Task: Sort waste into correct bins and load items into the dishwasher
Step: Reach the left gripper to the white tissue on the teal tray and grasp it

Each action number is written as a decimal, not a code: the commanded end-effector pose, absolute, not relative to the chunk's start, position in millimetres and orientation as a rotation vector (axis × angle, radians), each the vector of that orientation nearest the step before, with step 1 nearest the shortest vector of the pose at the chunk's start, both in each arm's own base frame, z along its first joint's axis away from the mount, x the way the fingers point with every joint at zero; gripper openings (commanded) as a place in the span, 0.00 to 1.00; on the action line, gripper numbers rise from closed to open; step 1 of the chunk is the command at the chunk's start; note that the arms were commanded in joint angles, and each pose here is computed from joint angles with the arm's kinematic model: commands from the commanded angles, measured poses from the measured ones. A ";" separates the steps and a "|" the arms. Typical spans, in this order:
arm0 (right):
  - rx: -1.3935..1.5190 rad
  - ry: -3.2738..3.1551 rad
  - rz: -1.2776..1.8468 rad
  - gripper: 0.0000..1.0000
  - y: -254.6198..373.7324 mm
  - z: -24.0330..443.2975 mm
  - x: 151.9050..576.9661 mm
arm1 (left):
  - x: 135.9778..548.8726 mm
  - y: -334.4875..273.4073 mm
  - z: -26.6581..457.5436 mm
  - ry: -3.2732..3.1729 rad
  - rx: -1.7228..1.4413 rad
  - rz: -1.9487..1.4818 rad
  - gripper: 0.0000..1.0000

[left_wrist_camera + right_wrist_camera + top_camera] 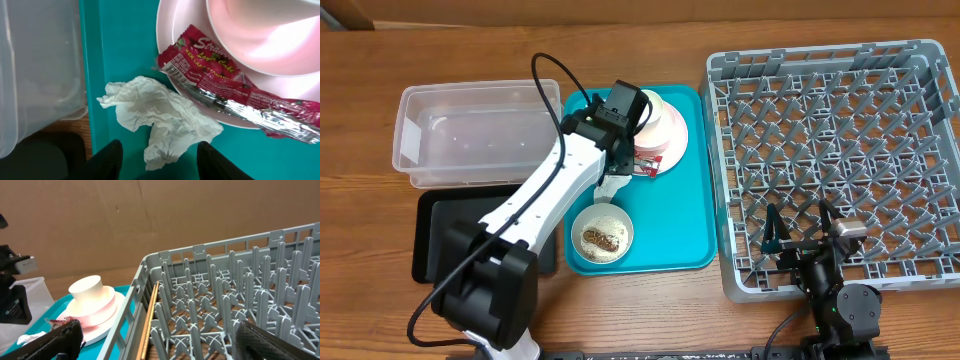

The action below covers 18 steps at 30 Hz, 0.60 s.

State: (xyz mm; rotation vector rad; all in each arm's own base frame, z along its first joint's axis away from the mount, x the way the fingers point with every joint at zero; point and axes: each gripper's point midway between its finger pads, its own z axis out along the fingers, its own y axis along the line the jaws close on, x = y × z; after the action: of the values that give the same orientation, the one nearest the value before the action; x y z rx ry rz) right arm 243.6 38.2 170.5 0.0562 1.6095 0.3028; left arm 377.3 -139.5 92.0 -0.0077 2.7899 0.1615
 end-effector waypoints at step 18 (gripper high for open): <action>0.058 1.601 0.304 1.00 38.0 169.7 243.6 | 387.9 -133.9 76.0 2.788 0.133 0.259 0.29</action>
State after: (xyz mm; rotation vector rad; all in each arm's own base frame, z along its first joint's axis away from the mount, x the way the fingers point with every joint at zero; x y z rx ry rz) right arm 243.6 38.2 170.4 0.0565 1.6099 0.3031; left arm 380.6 -138.2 75.5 0.1073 2.8106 0.2202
